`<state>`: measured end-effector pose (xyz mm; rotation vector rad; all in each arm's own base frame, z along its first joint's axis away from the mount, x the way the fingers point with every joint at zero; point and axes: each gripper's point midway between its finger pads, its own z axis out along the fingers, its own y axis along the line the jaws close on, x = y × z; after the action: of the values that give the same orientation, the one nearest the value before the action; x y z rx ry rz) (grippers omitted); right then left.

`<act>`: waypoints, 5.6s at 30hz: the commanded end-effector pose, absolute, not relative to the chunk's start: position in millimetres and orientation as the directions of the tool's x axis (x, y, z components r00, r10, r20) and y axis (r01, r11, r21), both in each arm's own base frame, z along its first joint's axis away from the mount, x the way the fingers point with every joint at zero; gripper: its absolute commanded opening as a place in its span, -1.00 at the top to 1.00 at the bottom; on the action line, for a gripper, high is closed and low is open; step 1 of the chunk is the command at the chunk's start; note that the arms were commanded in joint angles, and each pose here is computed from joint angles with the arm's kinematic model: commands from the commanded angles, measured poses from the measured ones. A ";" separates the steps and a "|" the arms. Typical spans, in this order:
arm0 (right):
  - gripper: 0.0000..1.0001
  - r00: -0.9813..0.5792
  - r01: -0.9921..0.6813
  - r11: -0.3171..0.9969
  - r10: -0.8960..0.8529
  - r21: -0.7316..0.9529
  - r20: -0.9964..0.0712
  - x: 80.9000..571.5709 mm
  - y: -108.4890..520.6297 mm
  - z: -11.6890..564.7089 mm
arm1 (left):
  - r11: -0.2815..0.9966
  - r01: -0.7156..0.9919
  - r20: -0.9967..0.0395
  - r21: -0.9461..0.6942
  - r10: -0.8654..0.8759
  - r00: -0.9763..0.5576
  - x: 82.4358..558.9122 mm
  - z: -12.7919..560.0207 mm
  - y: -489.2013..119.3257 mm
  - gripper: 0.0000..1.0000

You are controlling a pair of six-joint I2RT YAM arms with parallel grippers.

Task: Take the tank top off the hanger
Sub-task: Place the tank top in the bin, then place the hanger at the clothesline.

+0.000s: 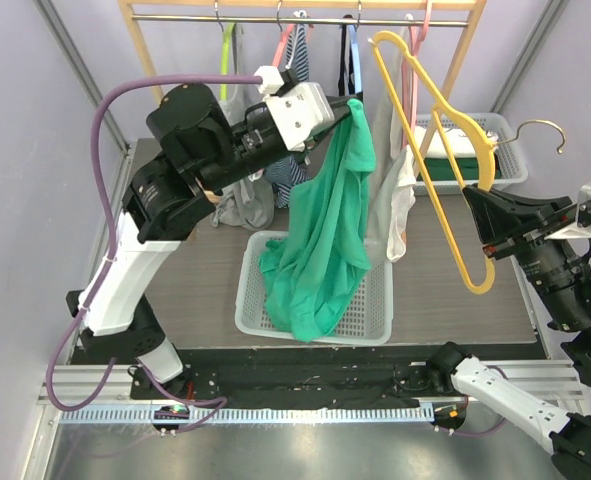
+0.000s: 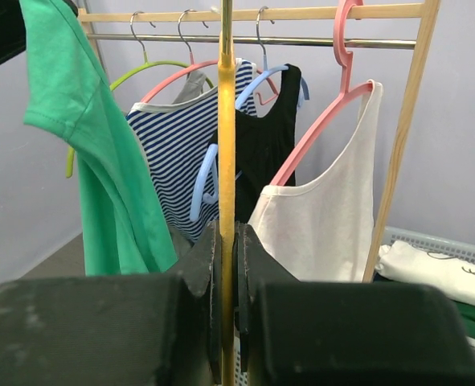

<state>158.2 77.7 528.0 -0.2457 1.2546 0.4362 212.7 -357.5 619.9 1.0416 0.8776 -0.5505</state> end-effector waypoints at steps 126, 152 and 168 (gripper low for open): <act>-0.48 0.326 -0.597 0.793 0.374 0.118 -0.868 180.4 130.7 579.8 | 0.924 0.180 -0.886 0.337 0.247 0.394 139.5 583.2 -18.1 0.99; -0.42 0.179 -0.588 0.788 0.349 0.185 -0.920 220.1 163.5 549.0 | 0.964 0.136 -0.974 0.228 0.225 0.037 244.0 481.9 -59.3 0.99; -0.42 0.172 -0.546 0.816 0.330 0.190 -0.928 234.5 164.3 544.7 | 0.997 0.011 -0.995 0.082 0.083 -0.060 360.5 473.9 -23.6 0.99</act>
<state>239.0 174.3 517.3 -0.2506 1.3250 0.6259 345.1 -49.6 425.3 0.2177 1.7568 0.1491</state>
